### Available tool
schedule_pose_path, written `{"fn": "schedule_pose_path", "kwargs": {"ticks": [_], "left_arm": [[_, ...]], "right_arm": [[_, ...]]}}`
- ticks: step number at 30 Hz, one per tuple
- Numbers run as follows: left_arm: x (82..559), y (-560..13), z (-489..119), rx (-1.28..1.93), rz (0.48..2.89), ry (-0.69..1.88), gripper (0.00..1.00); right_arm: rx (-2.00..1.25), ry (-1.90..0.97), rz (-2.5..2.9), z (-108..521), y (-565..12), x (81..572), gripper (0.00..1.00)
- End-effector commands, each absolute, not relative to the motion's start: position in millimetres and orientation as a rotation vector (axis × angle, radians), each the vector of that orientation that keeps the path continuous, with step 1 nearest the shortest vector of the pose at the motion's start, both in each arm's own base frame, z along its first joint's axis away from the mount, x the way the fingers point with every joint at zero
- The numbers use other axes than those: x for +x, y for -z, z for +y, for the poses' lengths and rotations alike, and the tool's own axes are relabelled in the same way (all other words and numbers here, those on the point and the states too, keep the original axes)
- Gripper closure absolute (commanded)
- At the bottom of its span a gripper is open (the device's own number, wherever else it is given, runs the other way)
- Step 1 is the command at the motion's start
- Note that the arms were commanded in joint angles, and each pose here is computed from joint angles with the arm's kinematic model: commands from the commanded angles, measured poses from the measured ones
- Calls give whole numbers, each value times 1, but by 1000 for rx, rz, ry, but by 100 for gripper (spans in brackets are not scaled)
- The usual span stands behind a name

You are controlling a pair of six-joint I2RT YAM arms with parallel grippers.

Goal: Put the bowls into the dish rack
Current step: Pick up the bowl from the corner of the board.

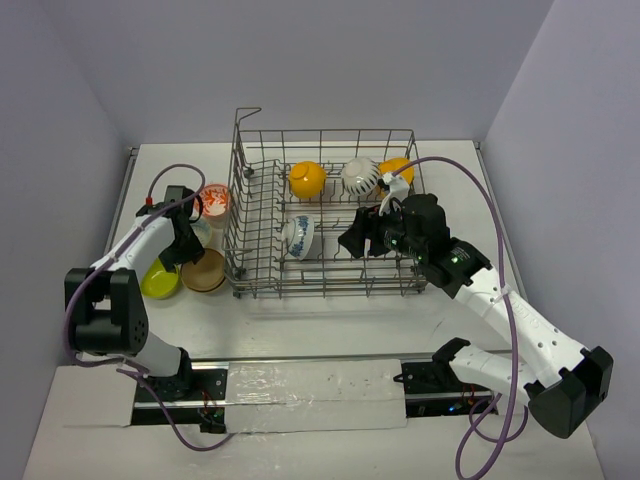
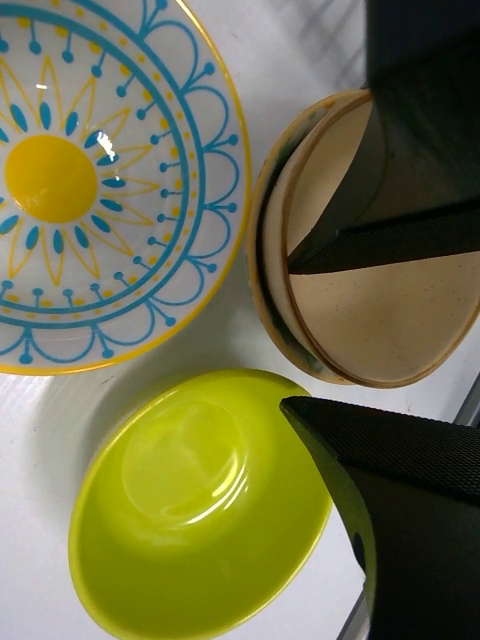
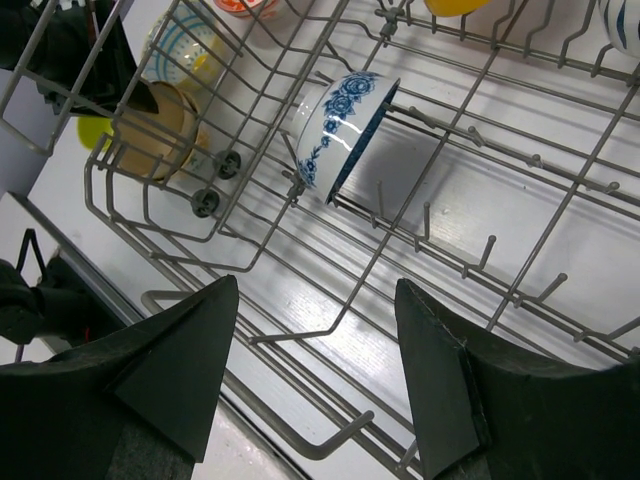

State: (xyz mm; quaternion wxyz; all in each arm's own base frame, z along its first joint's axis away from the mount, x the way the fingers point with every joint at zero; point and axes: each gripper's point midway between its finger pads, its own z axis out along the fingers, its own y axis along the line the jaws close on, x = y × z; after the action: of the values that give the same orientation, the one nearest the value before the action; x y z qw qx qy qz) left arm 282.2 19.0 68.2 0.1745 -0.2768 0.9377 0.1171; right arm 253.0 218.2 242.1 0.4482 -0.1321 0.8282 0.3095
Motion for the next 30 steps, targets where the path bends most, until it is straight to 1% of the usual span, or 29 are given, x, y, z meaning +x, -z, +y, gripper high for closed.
{"fn": "schedule_pose_path", "kwargs": {"ticks": [1,6,14,20,24,26,30], "left_arm": [[300,-74,18,-754,2624,-309,44],[302,-70,17,-750,2629,-305,47],[311,-81,22,-729,2602,-333,53],[319,-83,20,-720,2601,-325,61],[324,-88,24,-711,2590,-350,57],[327,-91,25,-710,2585,-362,52],[329,-99,25,-716,2568,-350,46]], "right_arm": [[-301,-743,1990,214,-254,260,28],[-296,-734,1995,213,-252,262,28],[-294,-727,2000,213,-250,264,28],[-296,-726,2007,214,-248,264,28],[-296,-720,2007,214,-248,265,28],[-297,-724,2011,214,-247,265,29],[-301,-724,2010,214,-247,265,28]]}}
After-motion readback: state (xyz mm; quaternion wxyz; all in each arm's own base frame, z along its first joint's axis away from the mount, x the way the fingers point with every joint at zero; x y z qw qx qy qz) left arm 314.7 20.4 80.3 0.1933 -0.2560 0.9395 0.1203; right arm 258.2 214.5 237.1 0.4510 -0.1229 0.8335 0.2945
